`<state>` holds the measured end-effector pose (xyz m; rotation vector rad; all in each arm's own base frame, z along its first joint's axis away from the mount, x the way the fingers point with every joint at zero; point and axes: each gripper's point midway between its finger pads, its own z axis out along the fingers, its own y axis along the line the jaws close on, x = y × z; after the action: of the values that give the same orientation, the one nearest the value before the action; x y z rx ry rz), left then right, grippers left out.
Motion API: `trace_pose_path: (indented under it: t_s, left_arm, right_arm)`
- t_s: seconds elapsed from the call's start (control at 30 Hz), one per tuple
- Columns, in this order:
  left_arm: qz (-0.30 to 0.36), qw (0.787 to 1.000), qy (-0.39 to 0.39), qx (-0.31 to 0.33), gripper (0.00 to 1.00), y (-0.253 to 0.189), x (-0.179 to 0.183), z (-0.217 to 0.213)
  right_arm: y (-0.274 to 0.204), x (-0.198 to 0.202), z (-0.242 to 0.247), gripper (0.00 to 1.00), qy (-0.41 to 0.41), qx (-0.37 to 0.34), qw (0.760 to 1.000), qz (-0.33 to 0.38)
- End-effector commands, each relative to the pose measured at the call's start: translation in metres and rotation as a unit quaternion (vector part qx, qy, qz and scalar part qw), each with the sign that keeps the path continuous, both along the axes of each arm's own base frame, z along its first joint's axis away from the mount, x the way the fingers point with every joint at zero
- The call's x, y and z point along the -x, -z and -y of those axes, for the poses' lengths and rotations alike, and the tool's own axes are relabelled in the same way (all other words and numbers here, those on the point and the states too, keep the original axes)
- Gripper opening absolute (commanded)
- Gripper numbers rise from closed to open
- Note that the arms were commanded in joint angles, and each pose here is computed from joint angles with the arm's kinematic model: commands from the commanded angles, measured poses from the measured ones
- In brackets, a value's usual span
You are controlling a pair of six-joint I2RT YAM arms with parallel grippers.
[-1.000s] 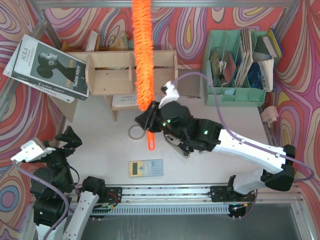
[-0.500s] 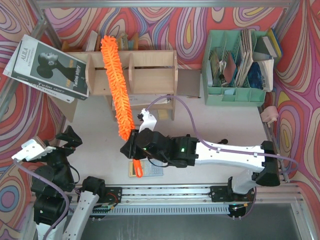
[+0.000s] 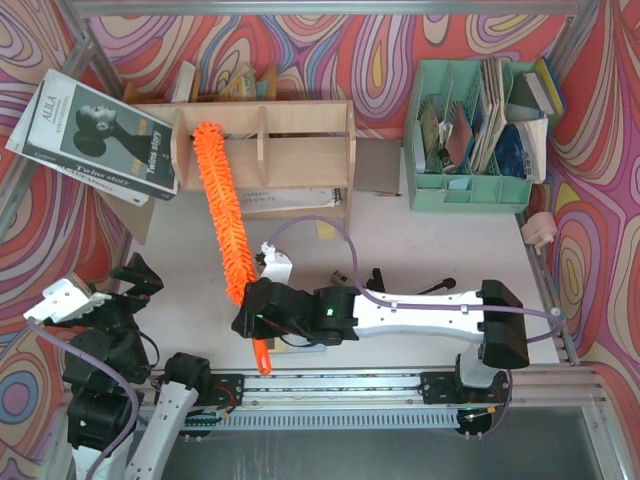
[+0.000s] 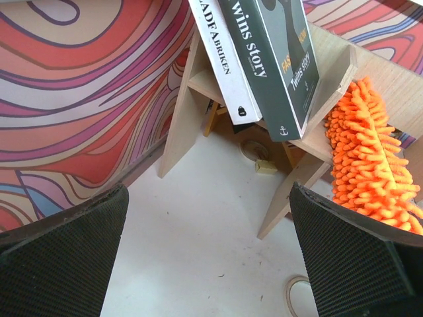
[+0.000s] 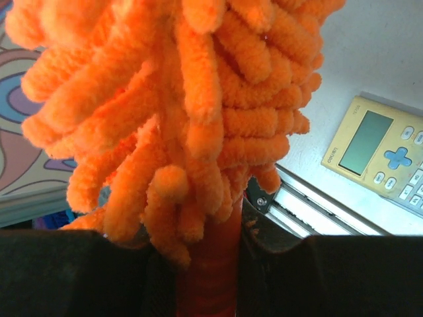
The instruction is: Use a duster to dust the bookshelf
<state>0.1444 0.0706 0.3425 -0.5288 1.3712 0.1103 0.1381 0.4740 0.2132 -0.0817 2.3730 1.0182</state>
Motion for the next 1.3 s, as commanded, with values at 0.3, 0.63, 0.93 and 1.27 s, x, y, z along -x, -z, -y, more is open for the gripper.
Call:
trace_pose_path:
  t_s: [0.3, 0.63, 0.93, 1.27]
  left_arm:
    - [-0.009, 1.0, -0.009, 0.001, 0.98, -0.001, -0.002, -0.002]
    - [-0.019, 1.0, -0.009, -0.002, 0.98, 0.001, -0.006, -0.001]
    - [-0.025, 1.0, -0.01, -0.005, 0.98, 0.002, -0.009, 0.0]
    - [-0.03, 0.999, -0.008, -0.006, 0.98, 0.004, -0.011, 0.001]
  right_arm:
    - [-0.038, 0.01, -0.03, 0.0, 0.0, -0.057, 0.998, 0.038]
    - [-0.027, 0.007, -0.021, 0.0, 0.019, -0.034, 0.999, 0.031]
    - [-0.026, -0.008, 0.037, 0.0, 0.128, -0.04, 0.991, 0.02]
    - [-0.028, 0.015, -0.019, 0.0, 0.008, -0.032, 0.999, 0.027]
